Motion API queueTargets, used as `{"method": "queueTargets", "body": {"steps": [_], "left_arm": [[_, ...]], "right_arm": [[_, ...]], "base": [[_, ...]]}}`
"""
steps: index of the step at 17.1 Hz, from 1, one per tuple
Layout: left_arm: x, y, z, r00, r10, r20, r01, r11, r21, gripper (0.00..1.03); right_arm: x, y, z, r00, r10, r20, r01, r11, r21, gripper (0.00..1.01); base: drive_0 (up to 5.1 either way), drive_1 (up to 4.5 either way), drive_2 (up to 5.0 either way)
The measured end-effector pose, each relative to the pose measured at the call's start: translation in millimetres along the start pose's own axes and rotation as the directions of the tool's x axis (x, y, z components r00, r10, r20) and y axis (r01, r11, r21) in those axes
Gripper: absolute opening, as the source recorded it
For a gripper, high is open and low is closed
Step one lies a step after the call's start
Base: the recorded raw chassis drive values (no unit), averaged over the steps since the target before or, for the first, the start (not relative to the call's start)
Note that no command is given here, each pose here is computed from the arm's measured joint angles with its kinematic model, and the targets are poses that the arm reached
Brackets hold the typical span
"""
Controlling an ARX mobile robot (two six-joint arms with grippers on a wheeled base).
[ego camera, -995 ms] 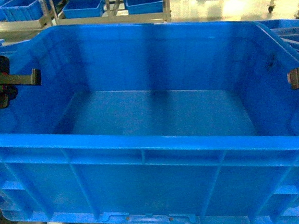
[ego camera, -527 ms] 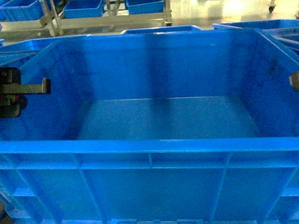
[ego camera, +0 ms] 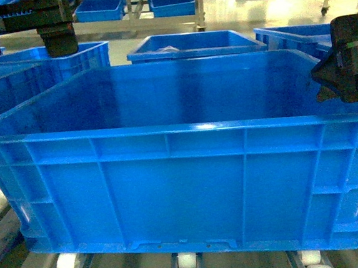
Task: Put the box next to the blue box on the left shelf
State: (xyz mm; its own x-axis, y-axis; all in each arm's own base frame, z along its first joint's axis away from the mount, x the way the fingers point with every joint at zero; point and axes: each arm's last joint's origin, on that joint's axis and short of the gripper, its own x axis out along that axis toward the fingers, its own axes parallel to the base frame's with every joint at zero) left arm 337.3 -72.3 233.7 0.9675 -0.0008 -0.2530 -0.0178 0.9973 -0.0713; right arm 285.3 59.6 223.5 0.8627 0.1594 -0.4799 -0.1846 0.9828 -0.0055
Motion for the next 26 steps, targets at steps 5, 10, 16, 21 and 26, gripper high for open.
{"method": "queueTargets", "body": {"steps": [5, 10, 16, 21, 26], "left_arm": [[0.1, 0.5, -0.2, 1.000, 0.004, -0.002, -0.004, 1.0000, 0.001, 0.98], [-56.9, 38.5, -32.6, 0.965, -0.001, 0.264, -0.012, 0.9988, 0.047, 0.46], [-118.1, 64.1, -76.9, 0.970, -0.014, 0.243, 0.000, 0.9984, 0.057, 0.03], [-151.0, 79.7, -95.6, 0.971, -0.013, 0.238, 0.000, 0.9984, 0.057, 0.03], [-166.1, 80.5, -113.0, 0.974, -0.017, 0.227, 0.003, 0.9982, 0.059, 0.03]], "right_arm": [[0.2, -0.1, 1.2, 1.000, -0.006, 0.020, 0.006, 1.0000, 0.001, 0.98], [-41.7, -20.8, -45.8, 0.854, -0.195, 0.482, 0.164, 0.9807, 0.106, 0.40], [-81.0, -30.2, -93.2, 0.867, -0.170, 0.469, 0.145, 0.9853, 0.090, 0.01], [-97.8, -33.4, -119.7, 0.865, -0.185, 0.467, 0.158, 0.9828, 0.096, 0.01], [-111.7, -30.6, -125.5, 0.863, -0.185, 0.471, 0.158, 0.9828, 0.096, 0.01]], "base": [[0.0, 0.00, 0.0], [0.0, 0.00, 0.0], [0.0, 0.00, 0.0], [0.0, 0.00, 0.0], [0.0, 0.00, 0.0]]}}
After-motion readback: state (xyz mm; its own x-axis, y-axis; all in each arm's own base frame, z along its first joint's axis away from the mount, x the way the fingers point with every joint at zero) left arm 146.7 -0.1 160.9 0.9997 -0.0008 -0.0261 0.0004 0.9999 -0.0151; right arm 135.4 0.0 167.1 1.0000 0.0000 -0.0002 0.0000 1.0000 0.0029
